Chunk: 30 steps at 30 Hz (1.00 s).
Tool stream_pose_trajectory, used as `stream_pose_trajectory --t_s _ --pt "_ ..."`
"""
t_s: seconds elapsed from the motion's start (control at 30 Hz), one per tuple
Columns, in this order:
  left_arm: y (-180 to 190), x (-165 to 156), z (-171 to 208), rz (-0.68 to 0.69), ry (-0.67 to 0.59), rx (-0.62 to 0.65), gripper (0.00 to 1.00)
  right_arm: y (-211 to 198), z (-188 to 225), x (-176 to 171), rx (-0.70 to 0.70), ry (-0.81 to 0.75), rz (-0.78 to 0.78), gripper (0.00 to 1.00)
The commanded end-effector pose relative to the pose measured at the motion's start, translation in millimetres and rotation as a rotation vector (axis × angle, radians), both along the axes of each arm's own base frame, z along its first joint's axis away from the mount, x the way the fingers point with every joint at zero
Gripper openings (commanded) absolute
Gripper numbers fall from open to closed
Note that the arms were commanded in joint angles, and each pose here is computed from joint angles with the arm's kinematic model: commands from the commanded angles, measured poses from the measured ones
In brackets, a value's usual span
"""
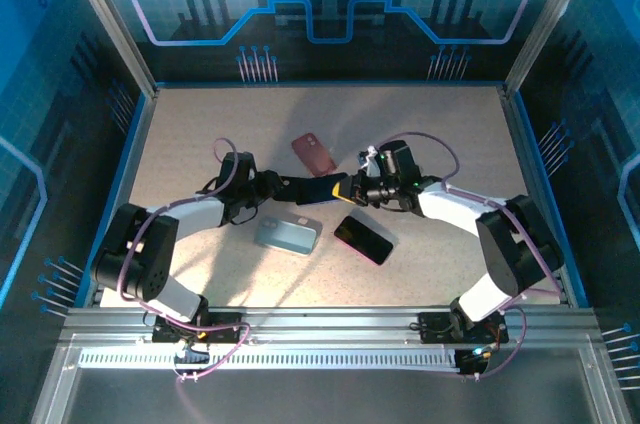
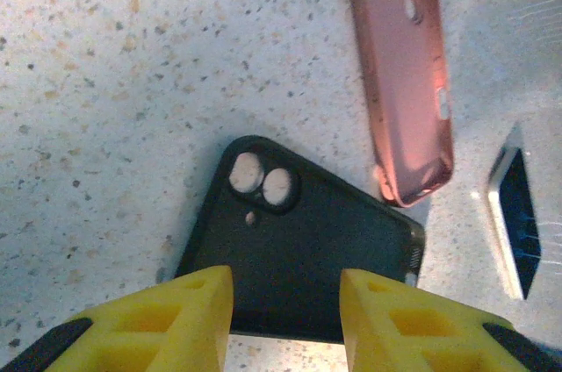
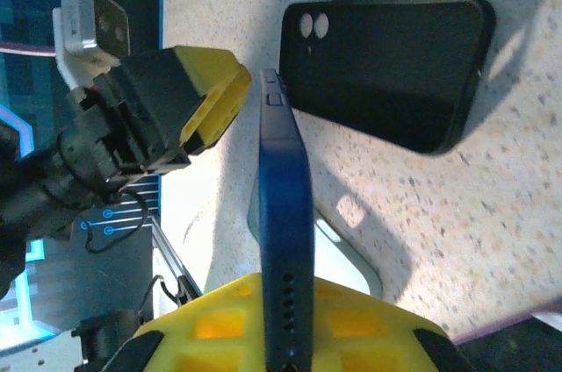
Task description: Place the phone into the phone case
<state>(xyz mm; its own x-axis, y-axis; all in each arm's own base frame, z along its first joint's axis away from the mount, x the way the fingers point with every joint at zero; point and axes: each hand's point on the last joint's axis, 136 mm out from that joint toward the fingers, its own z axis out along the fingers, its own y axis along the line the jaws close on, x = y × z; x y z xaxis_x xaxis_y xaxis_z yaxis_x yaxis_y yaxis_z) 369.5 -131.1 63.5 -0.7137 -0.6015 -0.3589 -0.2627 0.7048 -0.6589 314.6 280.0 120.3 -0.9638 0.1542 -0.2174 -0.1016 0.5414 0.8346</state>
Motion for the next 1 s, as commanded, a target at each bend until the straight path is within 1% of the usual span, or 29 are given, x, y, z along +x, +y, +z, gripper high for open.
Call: stream_pose_trajectory --t_s 0.0,0.13,0.3,0.63,0.97 --pt "6.9 1.5 5.7 0.026 0.002 -0.013 0.36 19.6 22.5 18.1 0.055 -0.064 0.035 0.0" --pt "14.7 6.3 2.3 0.049 0.011 -0.013 0.33 30.2 13.8 29.9 0.055 -0.041 0.051 0.0" --pt "21.7 12.1 3.2 0.076 -0.008 -0.015 0.31 39.6 -1.0 39.3 0.048 -0.003 0.06 0.0" --pt "19.1 18.6 -8.8 0.068 -0.003 -0.017 0.29 51.8 -23.9 49.8 0.036 0.06 0.065 0.0" --pt "13.5 20.9 -22.8 0.066 0.014 -0.057 0.29 50.7 -47.1 51.6 0.002 0.123 0.044 0.0"
